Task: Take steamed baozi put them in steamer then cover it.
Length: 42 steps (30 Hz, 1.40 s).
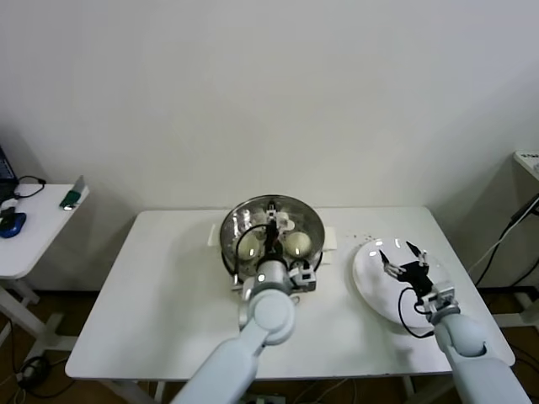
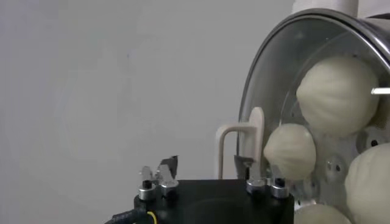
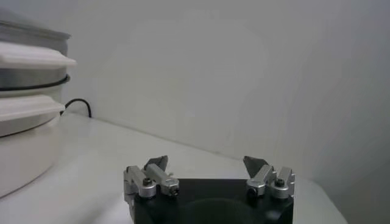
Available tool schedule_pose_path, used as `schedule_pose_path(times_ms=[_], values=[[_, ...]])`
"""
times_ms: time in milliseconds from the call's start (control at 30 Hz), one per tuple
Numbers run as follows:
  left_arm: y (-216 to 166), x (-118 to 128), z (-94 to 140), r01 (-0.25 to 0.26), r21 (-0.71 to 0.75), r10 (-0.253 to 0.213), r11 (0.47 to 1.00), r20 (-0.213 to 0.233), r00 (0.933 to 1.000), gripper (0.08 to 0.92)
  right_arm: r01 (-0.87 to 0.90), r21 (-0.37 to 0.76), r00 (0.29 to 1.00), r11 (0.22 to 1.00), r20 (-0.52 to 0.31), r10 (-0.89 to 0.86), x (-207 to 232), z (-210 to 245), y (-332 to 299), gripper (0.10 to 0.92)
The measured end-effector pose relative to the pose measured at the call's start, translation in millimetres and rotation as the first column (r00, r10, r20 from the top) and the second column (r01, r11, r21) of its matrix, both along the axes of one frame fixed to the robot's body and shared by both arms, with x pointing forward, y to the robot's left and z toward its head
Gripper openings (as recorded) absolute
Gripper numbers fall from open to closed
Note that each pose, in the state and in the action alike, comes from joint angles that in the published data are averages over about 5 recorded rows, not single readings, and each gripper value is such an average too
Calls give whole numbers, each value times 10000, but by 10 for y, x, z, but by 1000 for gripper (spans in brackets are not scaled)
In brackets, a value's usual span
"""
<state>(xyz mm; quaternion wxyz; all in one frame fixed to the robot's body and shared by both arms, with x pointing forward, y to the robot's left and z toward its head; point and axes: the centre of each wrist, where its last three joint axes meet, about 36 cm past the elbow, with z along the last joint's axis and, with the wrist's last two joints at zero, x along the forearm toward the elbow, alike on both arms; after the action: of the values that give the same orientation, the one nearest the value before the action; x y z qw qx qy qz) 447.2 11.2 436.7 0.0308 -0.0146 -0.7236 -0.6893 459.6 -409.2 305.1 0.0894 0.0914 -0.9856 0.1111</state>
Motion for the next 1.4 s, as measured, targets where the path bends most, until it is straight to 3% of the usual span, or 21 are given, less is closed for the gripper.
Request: schedule_pose_path(times_ms=[200,300,700,967,1200,1400], values=[[136,-95,74,93,-139,-92,9999,40,9999,788,30,77,9997,10000,-248,-28,7,44,22,823],[224,-140,119,96,-234,-93,9997,104,9999,818,31,91,9994,10000,-332,-28,9,60,33,823],[574,-420,347,190,-1055,-125,9942,613,9980,823,37,102,9989,9999,-477,-32,-7,102,55,823],[928,-689,429,-157,-2148,336,9765,800,9962,823,18,157,9992,9999,-404,-12,-36,139,66,823],[1361,-885,378,-782,-3888,1033,9180,441,9937,823,-17,219,9996,9998,-294,23,-91,154,88,823],[1805,-1036,181,-534,-5959,845,8013,243,9961,823,-94,300,9998,9995,-181,99,-160,176,120,823]])
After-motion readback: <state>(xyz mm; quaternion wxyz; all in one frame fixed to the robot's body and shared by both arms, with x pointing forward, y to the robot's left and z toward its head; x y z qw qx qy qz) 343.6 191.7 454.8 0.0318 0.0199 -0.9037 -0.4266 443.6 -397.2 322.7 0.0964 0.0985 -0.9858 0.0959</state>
